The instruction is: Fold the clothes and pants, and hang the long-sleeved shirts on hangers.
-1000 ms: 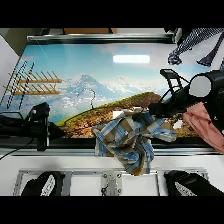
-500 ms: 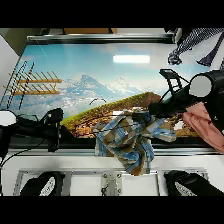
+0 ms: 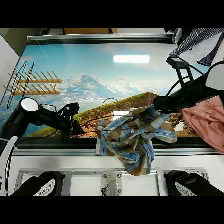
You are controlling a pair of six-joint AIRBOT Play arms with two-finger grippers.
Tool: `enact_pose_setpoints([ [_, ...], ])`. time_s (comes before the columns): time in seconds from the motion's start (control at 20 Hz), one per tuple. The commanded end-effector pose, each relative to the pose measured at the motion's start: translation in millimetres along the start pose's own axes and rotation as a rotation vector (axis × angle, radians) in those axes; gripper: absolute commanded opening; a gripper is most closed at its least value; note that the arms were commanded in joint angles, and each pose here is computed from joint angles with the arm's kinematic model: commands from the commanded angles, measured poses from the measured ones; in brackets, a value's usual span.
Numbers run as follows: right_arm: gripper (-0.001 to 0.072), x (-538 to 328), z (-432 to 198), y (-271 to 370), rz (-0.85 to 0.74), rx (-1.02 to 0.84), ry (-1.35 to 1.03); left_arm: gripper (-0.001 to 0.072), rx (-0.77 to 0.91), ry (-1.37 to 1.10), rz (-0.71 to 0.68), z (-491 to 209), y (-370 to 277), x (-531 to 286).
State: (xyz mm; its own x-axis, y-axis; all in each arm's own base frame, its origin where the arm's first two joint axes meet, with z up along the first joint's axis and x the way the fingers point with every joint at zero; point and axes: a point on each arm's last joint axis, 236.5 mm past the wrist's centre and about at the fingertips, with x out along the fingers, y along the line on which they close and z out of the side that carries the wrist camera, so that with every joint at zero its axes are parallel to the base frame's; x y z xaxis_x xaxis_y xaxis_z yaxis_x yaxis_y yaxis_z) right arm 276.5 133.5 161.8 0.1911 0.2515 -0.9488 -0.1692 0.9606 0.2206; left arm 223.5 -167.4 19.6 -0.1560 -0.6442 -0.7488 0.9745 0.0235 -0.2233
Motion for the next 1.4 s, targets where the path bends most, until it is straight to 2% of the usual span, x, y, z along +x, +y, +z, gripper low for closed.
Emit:
enact_pose_setpoints([
  [0.0,0.0016,-17,0,6,0.006,0.005,-0.016,0.0012,0.027,-0.050,0.003,25,17,3],
  [0.15,0.0017,-20,-1,21,0.023,-0.014,-0.026,0.0012,-0.013,-0.170,0.022,46,29,-3],
  [0.55,0.0016,-14,37,53,0.084,-0.044,-0.178,0.0012,0.033,-0.051,-0.104,27,3,15],
  [1.05,0.0016,9,53,148,0.304,-0.107,-0.221,0.0012,0.043,-0.048,-0.129,29,-3,17],
  [1.35,0.0017,29,51,160,0.311,-0.113,-0.174,0.0013,0.043,-0.048,-0.129,29,-4,17],
])
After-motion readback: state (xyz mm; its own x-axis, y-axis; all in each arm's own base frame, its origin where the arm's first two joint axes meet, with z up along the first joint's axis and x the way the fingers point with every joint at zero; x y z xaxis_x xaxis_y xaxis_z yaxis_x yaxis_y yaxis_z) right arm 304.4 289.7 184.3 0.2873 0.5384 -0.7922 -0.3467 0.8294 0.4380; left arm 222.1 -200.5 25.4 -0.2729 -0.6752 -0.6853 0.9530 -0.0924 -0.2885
